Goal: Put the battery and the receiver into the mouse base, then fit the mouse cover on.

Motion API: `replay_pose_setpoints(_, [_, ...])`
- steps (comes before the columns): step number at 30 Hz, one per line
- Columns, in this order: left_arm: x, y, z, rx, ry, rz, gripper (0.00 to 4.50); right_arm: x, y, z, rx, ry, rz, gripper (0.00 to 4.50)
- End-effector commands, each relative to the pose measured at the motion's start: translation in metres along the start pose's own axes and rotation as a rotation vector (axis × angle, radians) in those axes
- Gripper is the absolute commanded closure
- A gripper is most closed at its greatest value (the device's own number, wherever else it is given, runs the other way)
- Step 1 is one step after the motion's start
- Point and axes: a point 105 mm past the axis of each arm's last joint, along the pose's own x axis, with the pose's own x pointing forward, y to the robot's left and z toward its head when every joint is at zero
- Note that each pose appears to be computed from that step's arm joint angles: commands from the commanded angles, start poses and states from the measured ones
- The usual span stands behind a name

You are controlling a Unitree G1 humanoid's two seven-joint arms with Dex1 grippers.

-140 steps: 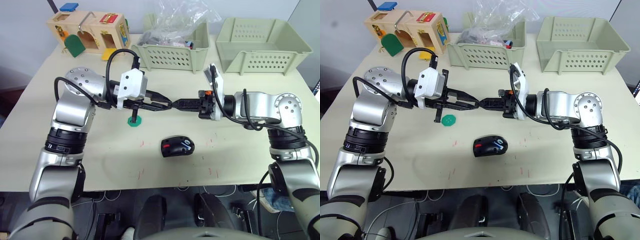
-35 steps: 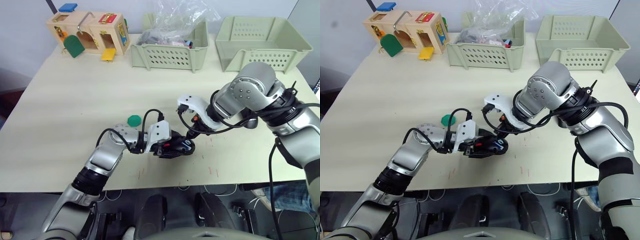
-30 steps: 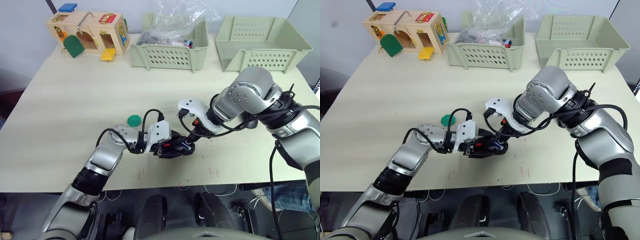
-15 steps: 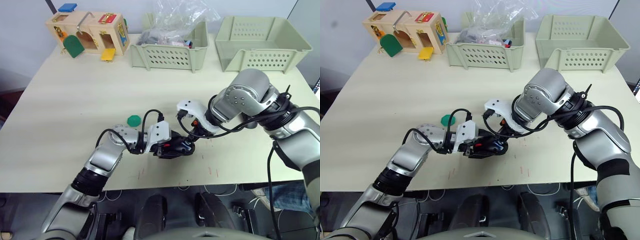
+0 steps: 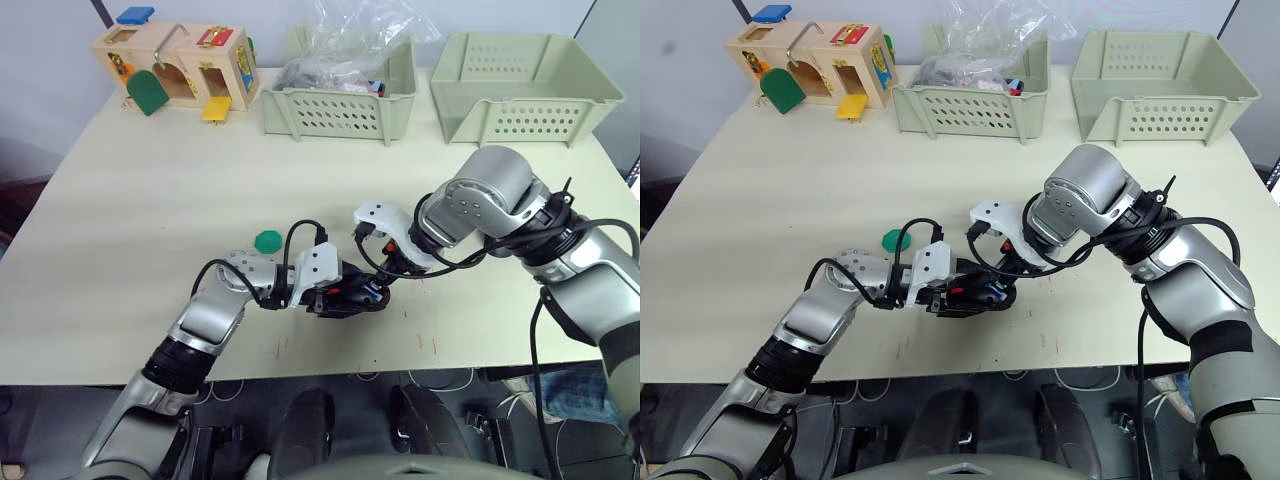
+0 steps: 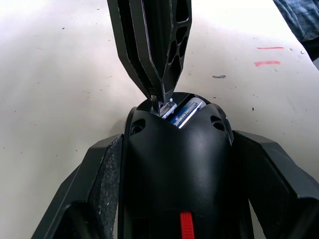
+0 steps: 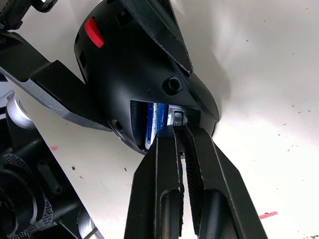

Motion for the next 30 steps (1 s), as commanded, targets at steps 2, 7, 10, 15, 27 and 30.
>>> replay_pose_setpoints(2, [-0.0013,-0.0037,0.0015,0.016,0.002,-0.013,1.58,-0.0009,0.0027,0.0008,-0.017,-0.001,0.007,4.5])
replay_pose_setpoints(7, [-0.0006,-0.0047,0.0018,0.018,0.003,-0.015,1.58,0.0026,0.0003,-0.0042,-0.025,0.028,-0.011,4.5])
replay_pose_setpoints(10, [-0.0004,-0.005,0.002,0.02,0.003,-0.015,1.58,0.0038,-0.0004,-0.0052,-0.027,0.038,-0.014,4.5])
replay_pose_setpoints(15, [0.0001,-0.006,0.002,0.022,0.003,-0.015,1.58,0.0051,-0.0005,-0.0052,-0.04,0.045,-0.023,4.5])
replay_pose_setpoints(27, [-0.0002,-0.0067,0.0023,0.02,0.004,-0.012,1.58,0.0076,0.007,-0.0012,-0.074,0.127,-0.003,4.5])
replay_pose_setpoints(30, [0.0,-0.0069,0.0022,0.02,0.004,-0.012,1.58,0.007,0.007,-0.0011,-0.076,0.143,-0.004,4.5])
